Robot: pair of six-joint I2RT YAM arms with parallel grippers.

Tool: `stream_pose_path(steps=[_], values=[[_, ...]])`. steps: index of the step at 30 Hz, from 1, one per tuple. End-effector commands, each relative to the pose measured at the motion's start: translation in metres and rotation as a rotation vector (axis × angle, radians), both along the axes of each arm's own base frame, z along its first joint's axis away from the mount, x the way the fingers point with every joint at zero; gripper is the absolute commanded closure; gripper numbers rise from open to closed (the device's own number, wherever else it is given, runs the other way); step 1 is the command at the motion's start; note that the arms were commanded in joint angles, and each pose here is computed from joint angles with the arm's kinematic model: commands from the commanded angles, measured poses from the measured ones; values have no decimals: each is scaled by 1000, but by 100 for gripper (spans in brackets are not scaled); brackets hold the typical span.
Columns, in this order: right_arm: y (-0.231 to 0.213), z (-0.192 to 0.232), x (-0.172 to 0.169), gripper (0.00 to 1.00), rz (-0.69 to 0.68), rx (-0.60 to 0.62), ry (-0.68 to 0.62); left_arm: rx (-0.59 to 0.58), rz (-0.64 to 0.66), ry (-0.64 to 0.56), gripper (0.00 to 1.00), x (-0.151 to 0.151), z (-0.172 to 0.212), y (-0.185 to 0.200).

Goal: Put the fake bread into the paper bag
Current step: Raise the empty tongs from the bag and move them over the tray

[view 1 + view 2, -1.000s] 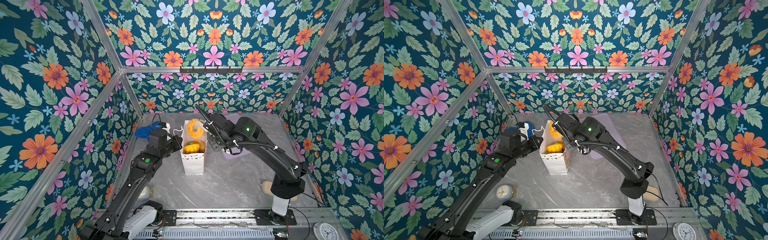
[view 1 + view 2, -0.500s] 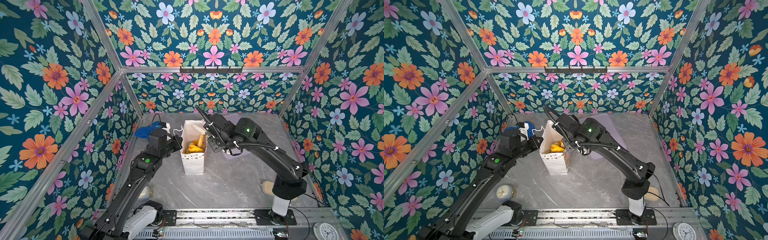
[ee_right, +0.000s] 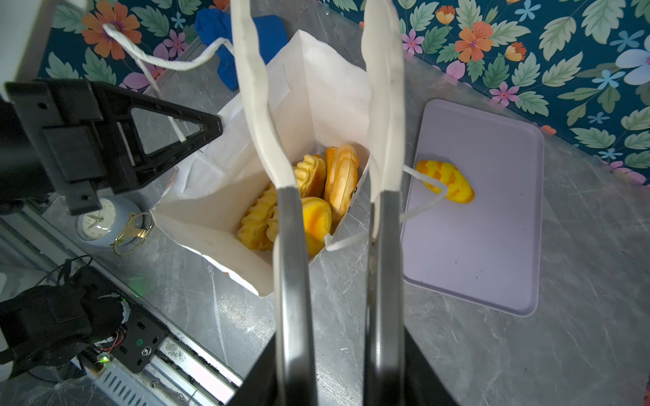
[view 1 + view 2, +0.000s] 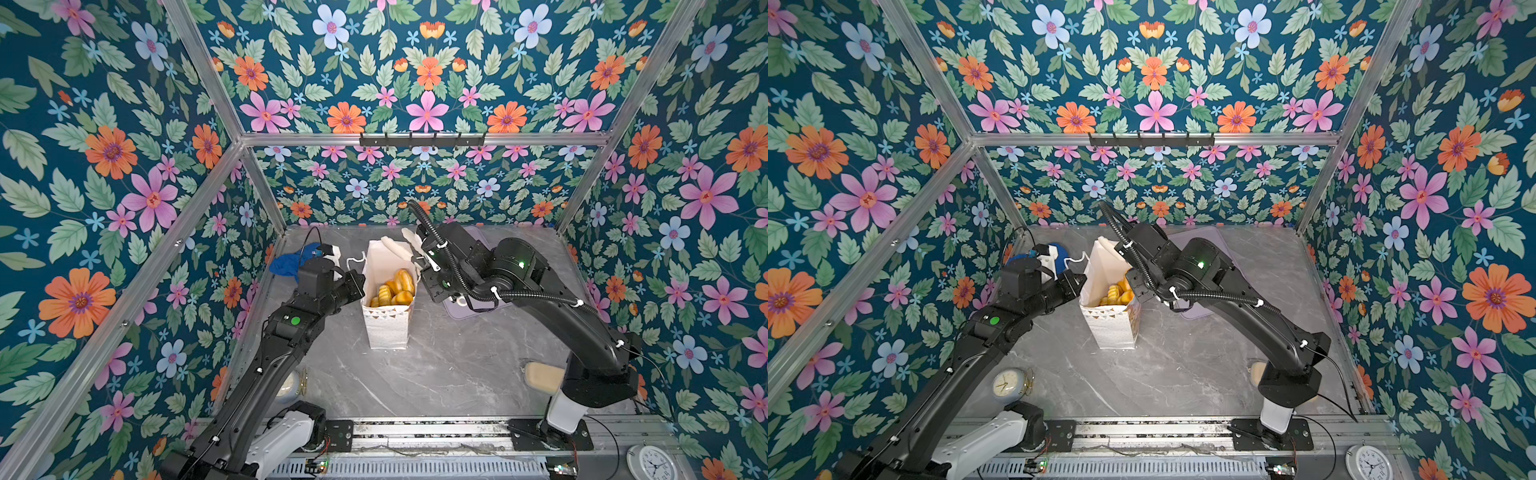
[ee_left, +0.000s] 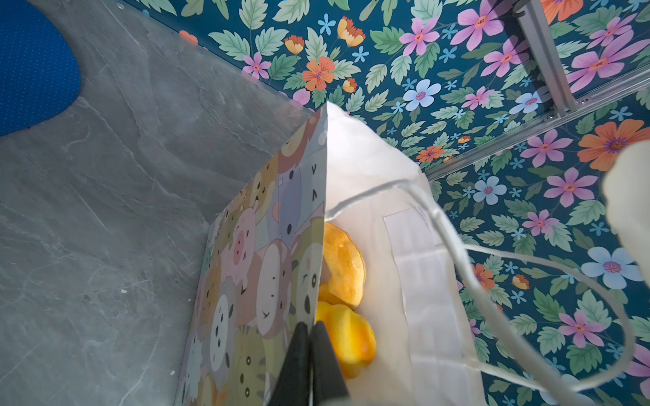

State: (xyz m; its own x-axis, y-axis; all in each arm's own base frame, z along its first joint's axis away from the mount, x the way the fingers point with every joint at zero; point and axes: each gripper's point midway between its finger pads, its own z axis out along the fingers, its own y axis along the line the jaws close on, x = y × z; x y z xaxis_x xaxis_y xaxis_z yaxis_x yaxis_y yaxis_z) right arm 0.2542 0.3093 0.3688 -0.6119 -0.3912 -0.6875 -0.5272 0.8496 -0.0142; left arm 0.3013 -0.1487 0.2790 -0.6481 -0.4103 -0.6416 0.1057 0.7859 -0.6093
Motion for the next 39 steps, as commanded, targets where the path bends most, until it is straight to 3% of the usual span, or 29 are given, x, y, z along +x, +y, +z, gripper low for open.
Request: stream_pose_path(steps=[1,9,16,23,30,39], values=[[1,17,5,59,-13,61,-61,-11,-4,-20,92,1,6,-1],[-25,42,6,60,-76,149,-133,-11,-4,-21,92,0,6,-1],[-59,41,12,60,-157,295,-87,-12,-5,-24,92,1,8,-1],[-87,28,19,60,-235,324,-61,-12,-6,-23,92,1,7,-1],[-107,6,25,60,-300,348,-14,-12,-3,-25,92,0,8,-1],[-132,-57,43,61,-408,499,188,-13,-5,-18,92,2,6,-2]])
